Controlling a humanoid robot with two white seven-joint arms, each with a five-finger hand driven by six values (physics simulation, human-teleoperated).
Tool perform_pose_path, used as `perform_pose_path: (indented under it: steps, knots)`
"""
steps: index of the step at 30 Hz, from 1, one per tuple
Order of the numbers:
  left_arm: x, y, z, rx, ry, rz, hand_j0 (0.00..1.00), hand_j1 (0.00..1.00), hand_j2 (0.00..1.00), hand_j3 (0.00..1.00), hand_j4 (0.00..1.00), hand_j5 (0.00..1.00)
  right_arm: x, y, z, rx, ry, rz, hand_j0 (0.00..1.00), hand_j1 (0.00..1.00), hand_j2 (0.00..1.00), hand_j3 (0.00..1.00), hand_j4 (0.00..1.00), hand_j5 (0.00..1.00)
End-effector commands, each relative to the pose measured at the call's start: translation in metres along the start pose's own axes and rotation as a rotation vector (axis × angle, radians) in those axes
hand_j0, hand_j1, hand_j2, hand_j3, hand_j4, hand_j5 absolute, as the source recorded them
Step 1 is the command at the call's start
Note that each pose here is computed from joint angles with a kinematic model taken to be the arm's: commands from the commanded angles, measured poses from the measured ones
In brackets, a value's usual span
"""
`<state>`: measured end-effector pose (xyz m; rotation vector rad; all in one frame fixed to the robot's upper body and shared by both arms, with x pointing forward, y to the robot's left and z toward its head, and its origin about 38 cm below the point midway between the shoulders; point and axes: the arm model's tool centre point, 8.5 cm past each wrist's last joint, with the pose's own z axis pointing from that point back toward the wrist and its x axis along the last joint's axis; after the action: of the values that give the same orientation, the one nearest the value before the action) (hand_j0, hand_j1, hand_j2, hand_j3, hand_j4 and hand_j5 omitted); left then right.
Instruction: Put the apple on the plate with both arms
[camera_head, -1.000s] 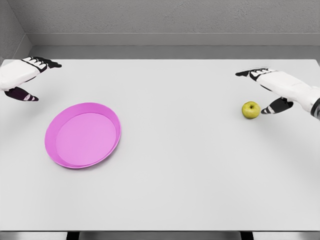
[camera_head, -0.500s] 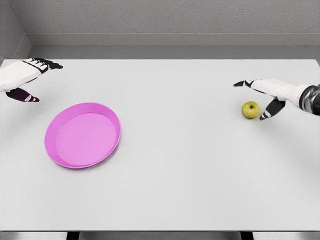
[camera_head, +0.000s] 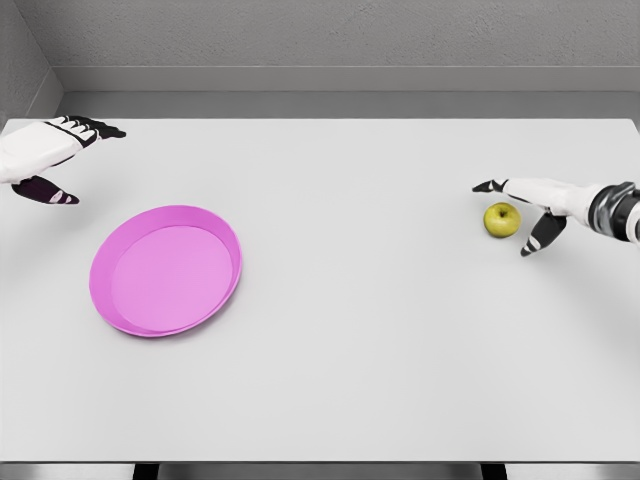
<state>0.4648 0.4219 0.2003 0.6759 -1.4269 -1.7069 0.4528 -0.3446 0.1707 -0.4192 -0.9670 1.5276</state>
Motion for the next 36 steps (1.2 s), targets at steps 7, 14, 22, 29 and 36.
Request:
perform_pose_path:
  steps: [7,14,22,29,36]
  knots:
    - [0.000,0.002,0.000,0.008,0.001,0.005,1.00,1.00,1.00,1.00,1.00,1.00,0.001,0.007,-0.004,0.024,0.000,0.007,0.86,0.86,0.86,0.86,0.86,0.86]
    - [0.000,0.002,0.001,0.008,0.000,0.004,1.00,1.00,1.00,1.00,1.00,1.00,0.000,0.009,-0.005,0.029,0.003,0.007,0.59,0.59,0.59,0.59,0.59,0.59]
    - [0.000,0.002,0.001,0.008,0.001,0.005,1.00,1.00,1.00,1.00,1.00,1.00,0.001,0.010,-0.005,0.031,0.000,0.009,0.46,0.46,0.46,0.46,0.46,0.46]
    - [-0.001,0.002,0.001,0.010,0.001,0.005,1.00,1.00,1.00,1.00,1.00,1.00,0.006,0.002,-0.003,0.015,-0.010,0.022,0.45,0.45,0.45,0.45,0.45,0.45]
    - [-0.001,0.002,0.001,0.010,0.001,0.005,1.00,1.00,1.00,1.00,1.00,1.00,0.012,-0.006,-0.001,-0.002,-0.026,0.036,0.43,0.43,0.43,0.43,0.43,0.43]
